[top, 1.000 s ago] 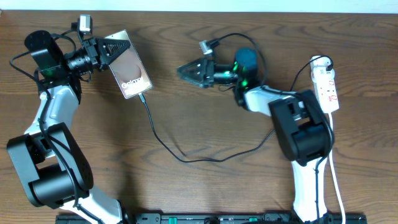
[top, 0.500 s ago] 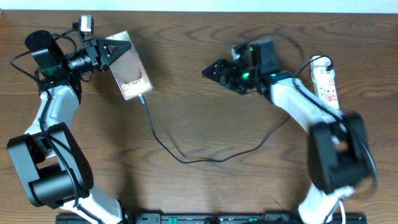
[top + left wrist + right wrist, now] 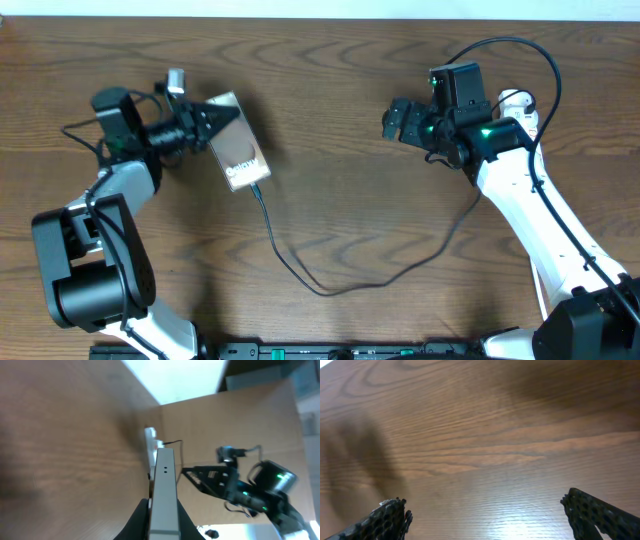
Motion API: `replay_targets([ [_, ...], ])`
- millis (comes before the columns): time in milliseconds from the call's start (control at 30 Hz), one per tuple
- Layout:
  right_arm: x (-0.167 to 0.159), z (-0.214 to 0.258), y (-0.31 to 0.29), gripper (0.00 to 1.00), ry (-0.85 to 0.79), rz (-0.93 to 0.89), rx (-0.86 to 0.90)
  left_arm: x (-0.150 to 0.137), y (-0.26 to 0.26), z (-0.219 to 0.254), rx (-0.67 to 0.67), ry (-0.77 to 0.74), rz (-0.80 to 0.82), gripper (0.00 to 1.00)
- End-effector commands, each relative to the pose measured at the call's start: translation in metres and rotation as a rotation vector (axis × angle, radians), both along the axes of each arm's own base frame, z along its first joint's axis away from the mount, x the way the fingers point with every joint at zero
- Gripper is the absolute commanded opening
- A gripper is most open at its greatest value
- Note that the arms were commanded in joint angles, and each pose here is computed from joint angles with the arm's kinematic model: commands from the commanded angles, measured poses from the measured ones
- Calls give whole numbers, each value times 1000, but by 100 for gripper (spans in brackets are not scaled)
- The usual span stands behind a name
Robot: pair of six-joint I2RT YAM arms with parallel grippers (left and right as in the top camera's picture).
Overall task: Plug charger to phone and switch on socket
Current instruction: 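Lower the held phone with the left gripper flat onto the table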
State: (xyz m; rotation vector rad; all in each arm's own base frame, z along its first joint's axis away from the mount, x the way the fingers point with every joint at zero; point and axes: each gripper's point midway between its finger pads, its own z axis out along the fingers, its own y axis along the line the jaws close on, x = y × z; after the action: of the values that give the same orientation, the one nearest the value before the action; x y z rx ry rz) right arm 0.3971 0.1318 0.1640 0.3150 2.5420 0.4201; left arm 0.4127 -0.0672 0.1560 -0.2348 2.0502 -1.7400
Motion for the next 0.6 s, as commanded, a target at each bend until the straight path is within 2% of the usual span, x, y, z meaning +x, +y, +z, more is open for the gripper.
replay_targets([
  [0,0,5,-6,99,-22,-11,-49,-2,-3,-24,72,21,46,7],
  [333,-6,0,-8,99,9,-10,-58,-25,-1,-106,342,314,144,7],
  [567,-7,-1,-8,99,13,-9,-59,-39,-1,-133,477,413,159,7],
])
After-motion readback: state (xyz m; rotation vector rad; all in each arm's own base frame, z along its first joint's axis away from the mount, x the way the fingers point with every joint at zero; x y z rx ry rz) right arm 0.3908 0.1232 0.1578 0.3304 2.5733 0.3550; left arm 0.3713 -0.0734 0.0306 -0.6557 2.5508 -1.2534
